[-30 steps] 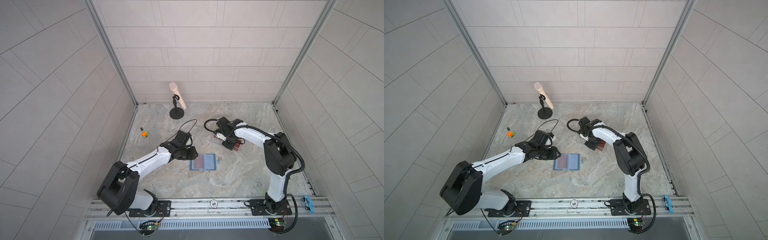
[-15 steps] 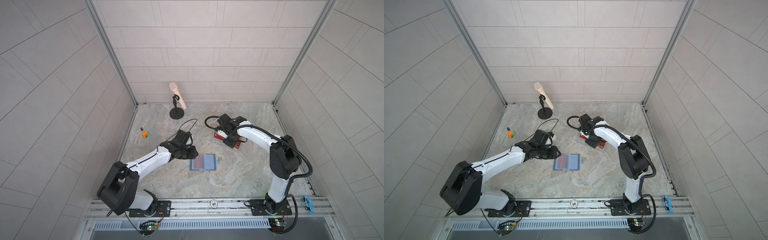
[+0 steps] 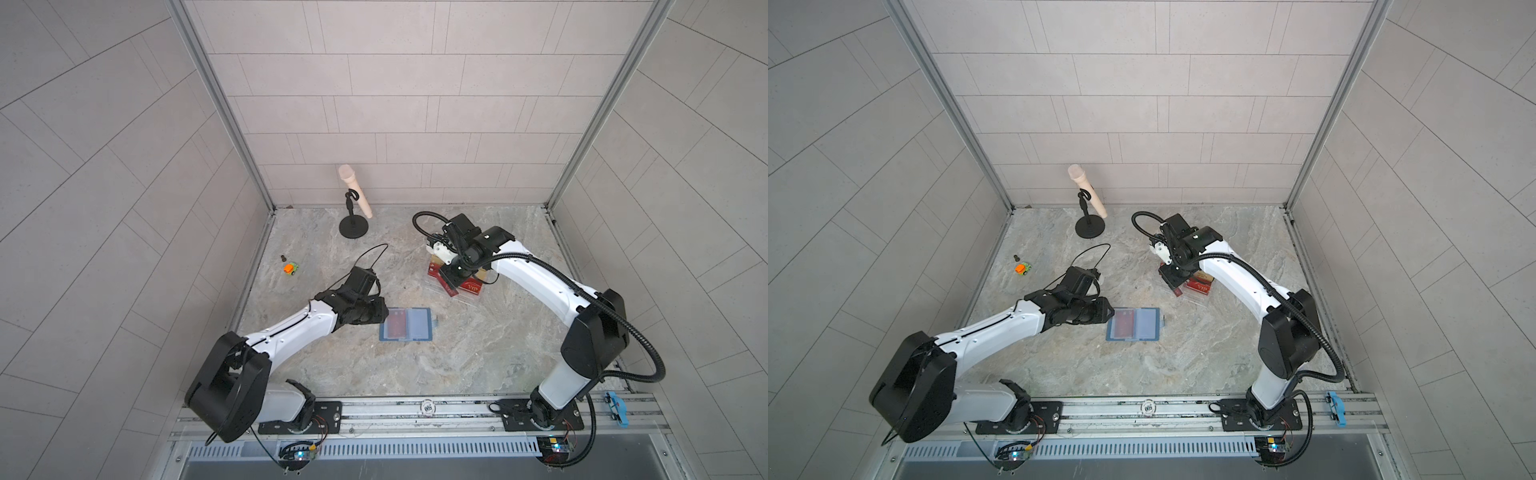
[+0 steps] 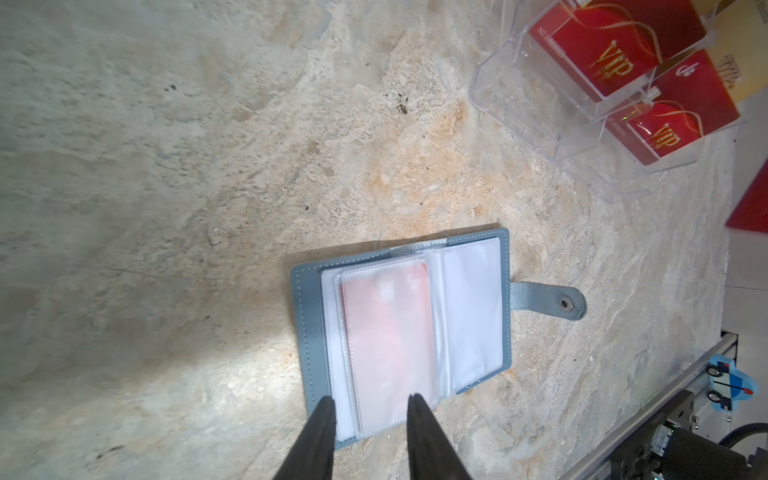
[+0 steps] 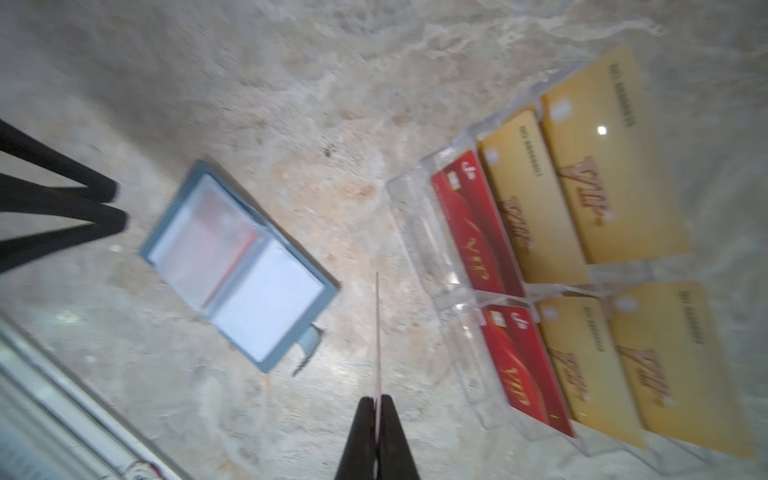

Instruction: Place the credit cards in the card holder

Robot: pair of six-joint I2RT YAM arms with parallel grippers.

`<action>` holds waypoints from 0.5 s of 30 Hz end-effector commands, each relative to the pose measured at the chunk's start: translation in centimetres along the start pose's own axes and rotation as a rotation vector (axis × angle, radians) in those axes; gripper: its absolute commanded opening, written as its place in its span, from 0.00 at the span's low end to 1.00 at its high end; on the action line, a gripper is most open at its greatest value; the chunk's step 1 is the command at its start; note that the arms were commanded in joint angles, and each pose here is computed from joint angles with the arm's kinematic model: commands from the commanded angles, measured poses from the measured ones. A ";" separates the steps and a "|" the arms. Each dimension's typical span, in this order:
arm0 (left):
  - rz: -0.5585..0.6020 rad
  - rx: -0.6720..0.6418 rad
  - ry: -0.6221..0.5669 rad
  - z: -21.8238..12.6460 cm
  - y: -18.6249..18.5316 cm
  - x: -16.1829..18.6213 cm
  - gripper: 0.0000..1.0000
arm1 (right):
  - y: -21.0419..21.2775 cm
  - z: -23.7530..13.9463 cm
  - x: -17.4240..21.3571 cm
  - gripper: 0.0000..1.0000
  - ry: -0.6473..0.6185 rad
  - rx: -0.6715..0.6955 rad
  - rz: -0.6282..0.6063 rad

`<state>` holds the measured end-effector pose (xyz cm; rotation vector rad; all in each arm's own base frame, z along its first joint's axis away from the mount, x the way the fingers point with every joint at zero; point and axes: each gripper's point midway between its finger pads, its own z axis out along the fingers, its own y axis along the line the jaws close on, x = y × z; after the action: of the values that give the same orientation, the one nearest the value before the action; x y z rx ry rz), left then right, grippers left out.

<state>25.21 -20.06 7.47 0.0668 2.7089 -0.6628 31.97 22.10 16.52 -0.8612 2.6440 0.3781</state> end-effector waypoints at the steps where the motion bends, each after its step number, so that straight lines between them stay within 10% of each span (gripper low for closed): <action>1: -0.003 -0.058 -0.004 -0.5 1.3 0.6 0.34 | 4.3 0.5 -1.4 0.00 -0.081 -0.285 0.141; 15: 0.004 -0.089 -0.056 -0.8 1.2 1.4 0.34 | 6.9 3.9 -2.3 0.00 -0.246 -0.533 0.486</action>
<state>23.92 -18.93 7.45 0.0464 2.6892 -0.5654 29.52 28.20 11.34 -0.3308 2.6747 1.1179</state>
